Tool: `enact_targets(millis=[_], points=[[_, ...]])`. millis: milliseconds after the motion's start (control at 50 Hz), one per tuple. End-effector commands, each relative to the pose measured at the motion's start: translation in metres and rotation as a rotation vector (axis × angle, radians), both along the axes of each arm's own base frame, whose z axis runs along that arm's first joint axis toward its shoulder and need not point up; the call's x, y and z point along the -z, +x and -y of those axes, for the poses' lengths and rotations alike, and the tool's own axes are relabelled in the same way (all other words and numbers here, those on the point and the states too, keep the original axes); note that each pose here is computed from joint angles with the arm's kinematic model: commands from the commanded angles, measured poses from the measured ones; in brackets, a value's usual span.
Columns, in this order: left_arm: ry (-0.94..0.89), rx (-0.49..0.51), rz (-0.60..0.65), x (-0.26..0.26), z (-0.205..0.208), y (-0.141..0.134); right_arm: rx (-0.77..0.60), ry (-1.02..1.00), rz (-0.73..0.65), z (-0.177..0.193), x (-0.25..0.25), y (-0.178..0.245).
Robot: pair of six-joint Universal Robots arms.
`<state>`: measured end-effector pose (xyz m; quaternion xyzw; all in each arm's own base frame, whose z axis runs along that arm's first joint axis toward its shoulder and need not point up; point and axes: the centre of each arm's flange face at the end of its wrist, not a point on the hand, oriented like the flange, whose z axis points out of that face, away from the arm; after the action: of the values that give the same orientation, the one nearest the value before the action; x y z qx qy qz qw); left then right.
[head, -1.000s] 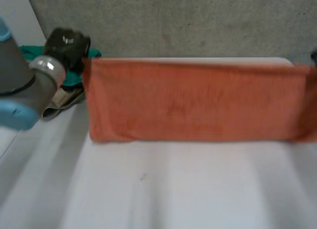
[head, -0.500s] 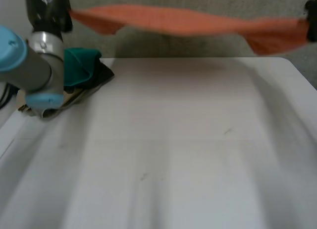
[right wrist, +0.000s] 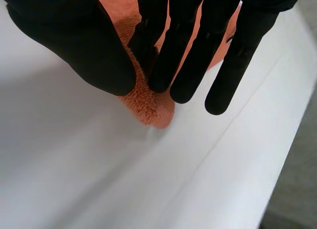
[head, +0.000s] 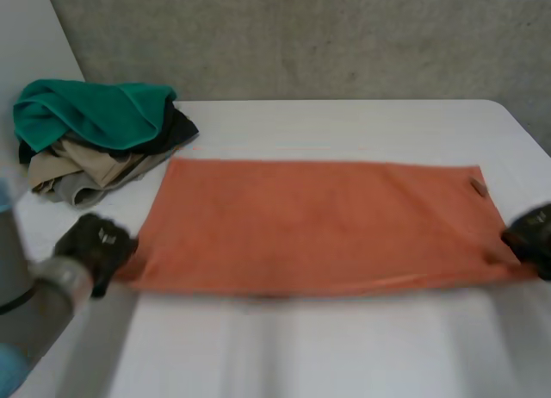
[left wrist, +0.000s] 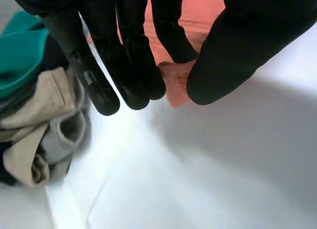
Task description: Fold the laundry.
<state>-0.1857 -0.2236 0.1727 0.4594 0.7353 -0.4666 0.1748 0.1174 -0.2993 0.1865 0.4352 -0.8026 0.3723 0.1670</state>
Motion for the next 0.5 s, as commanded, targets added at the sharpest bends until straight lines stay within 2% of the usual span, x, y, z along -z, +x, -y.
enact_targets(millis=[20, 140, 240, 320, 500], points=[[-0.056, 0.134, 0.116, -0.021, -0.032, 0.007, -0.057, -0.039, -0.091, -0.023, -0.013, -0.013], [-0.179, 0.105, -0.055, -0.024, 0.010, -0.007, -0.004, -0.143, -0.008, 0.000, -0.008, -0.013], [-0.271, 0.136, -0.163, -0.021, 0.047, -0.036, -0.009, -0.238, 0.089, 0.033, 0.011, 0.006], [-0.328, 0.154, -0.172, -0.014, 0.072, -0.057, -0.022, -0.330, 0.097, 0.052, 0.012, 0.014], [-0.411, 0.073, -0.163, 0.002, 0.126, -0.084, -0.028, -0.487, 0.073, 0.095, 0.027, 0.031]])
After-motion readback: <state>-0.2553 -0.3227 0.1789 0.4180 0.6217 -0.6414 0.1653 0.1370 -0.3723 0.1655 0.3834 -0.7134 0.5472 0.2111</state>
